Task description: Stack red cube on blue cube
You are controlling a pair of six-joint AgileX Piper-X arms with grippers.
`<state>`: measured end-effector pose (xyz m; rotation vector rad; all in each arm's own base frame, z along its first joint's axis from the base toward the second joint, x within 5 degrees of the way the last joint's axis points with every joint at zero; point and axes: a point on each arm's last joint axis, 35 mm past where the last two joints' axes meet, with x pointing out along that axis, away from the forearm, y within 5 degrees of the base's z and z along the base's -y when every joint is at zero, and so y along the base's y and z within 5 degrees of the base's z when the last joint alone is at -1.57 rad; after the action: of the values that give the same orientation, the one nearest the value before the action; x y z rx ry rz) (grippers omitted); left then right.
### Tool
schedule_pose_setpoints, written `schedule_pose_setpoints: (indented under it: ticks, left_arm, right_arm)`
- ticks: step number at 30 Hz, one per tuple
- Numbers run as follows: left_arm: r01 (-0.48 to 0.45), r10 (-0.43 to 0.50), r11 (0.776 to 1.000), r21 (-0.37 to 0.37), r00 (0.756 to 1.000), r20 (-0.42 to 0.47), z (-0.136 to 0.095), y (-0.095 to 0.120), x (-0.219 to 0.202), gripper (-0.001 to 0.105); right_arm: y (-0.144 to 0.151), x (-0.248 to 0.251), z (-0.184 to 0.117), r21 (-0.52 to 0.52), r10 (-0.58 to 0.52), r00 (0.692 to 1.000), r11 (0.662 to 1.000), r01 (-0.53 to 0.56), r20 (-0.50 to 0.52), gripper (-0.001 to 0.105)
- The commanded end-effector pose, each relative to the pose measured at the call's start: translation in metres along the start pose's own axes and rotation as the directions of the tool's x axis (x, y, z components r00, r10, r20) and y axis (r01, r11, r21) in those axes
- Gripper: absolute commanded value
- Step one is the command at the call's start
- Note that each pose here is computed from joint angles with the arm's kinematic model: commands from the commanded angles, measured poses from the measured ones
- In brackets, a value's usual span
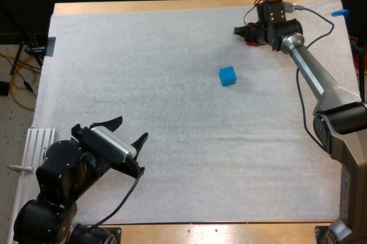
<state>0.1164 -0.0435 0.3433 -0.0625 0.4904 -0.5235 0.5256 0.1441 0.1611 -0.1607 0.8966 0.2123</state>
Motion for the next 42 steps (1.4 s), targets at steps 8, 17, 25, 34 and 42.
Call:
schedule_pose_setpoints:
  ticks: [8,17,25,34,42]
  left_arm:
    - [0.004,-0.004,1.0,-0.005,1.0,0.015,0.003,-0.001,-0.002,0.063]
    - [0.004,-0.004,1.0,-0.005,1.0,0.015,0.003,-0.001,-0.002,0.063]
    - [0.004,-0.004,1.0,-0.005,1.0,0.015,0.003,-0.001,-0.002,0.063]
    - [0.004,-0.004,1.0,-0.005,1.0,0.015,0.003,-0.001,-0.002,0.063]
    - [0.004,-0.004,1.0,-0.005,1.0,0.015,0.003,-0.001,-0.002,0.063]
  right_arm:
    - [-0.004,-0.077,0.038,-0.24,0.03,0.995,0.971,-0.006,0.097,0.038]
    - [-0.003,-0.139,0.046,-0.191,0.133,0.988,0.975,-0.116,0.076,0.038]
    - [0.005,-0.145,0.03,-0.157,0.195,0.981,0.968,-0.195,-0.019,0.038]
    - [0.047,-0.144,0.004,-0.21,0.236,0.97,0.947,-0.242,-0.053,0.038]
    - [0.085,-0.134,-0.016,-0.277,0.263,0.962,0.922,-0.271,-0.067,0.038]
